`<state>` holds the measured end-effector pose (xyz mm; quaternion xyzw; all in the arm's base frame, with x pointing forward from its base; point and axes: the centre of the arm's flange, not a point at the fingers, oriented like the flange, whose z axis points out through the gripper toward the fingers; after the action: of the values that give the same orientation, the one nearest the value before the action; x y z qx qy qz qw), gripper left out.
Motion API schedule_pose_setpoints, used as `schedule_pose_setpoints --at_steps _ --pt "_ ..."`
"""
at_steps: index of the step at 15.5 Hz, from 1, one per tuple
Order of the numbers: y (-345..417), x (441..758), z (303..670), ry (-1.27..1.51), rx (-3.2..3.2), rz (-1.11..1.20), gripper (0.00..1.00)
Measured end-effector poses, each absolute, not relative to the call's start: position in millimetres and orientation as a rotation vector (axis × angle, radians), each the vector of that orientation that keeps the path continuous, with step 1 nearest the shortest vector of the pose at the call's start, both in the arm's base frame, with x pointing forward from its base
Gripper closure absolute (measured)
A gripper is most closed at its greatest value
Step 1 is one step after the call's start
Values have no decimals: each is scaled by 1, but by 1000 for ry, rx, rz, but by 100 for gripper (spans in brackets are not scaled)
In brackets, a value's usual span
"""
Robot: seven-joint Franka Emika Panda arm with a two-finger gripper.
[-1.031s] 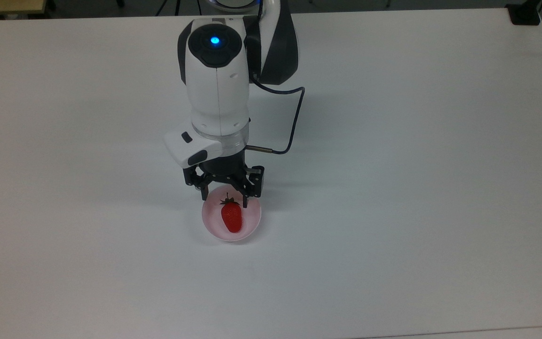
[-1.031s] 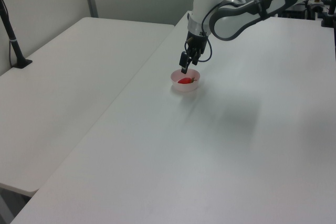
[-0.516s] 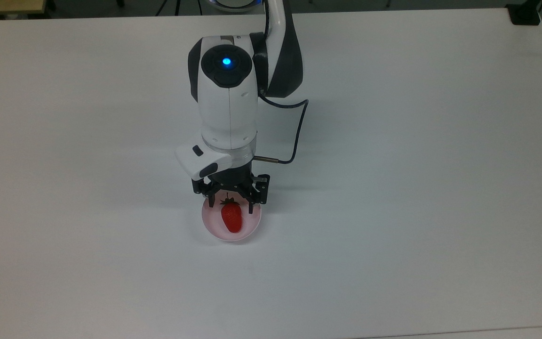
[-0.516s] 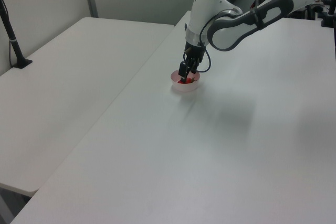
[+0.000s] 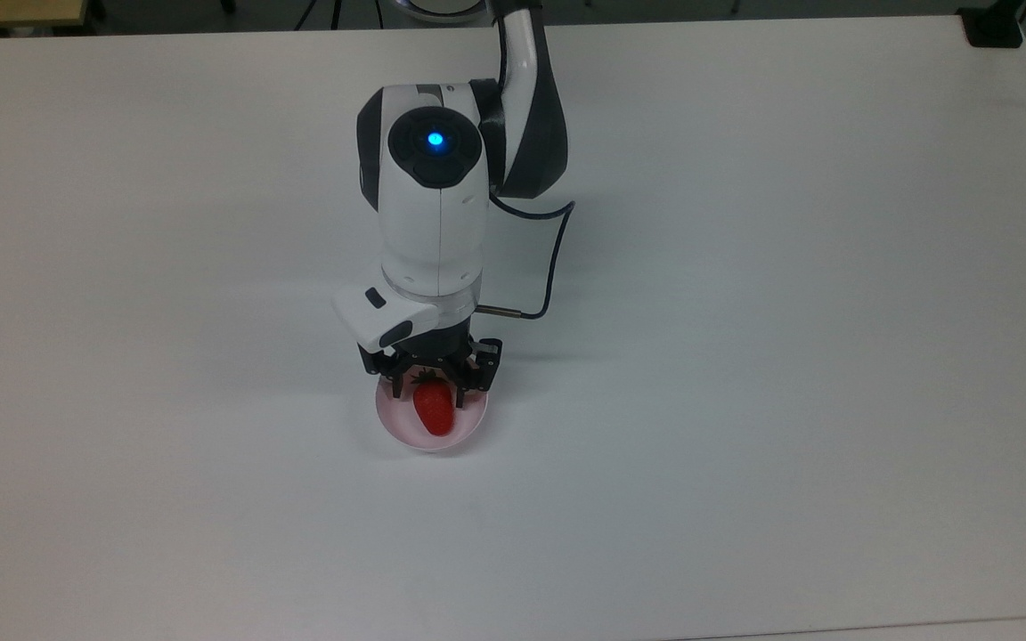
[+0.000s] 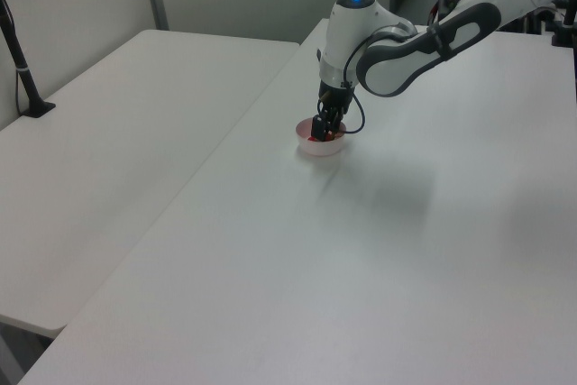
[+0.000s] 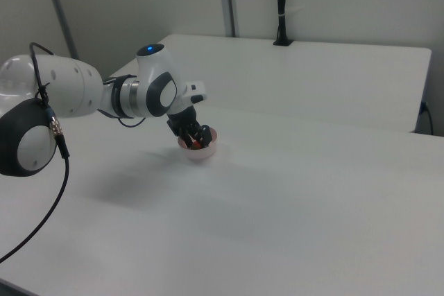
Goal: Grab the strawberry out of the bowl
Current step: 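Lower the gripper into the bowl and close it on the strawberry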
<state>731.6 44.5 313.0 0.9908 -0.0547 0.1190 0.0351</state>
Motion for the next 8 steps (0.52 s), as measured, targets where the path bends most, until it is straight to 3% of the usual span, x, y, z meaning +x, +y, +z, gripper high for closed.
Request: schedule_pose_setpoints --at_steps 4,6,8 --pt "45 731 309 -154 3037 358 37" --pt "46 732 309 -149 3035 361 53" --pt "46 733 311 -150 3034 367 56"
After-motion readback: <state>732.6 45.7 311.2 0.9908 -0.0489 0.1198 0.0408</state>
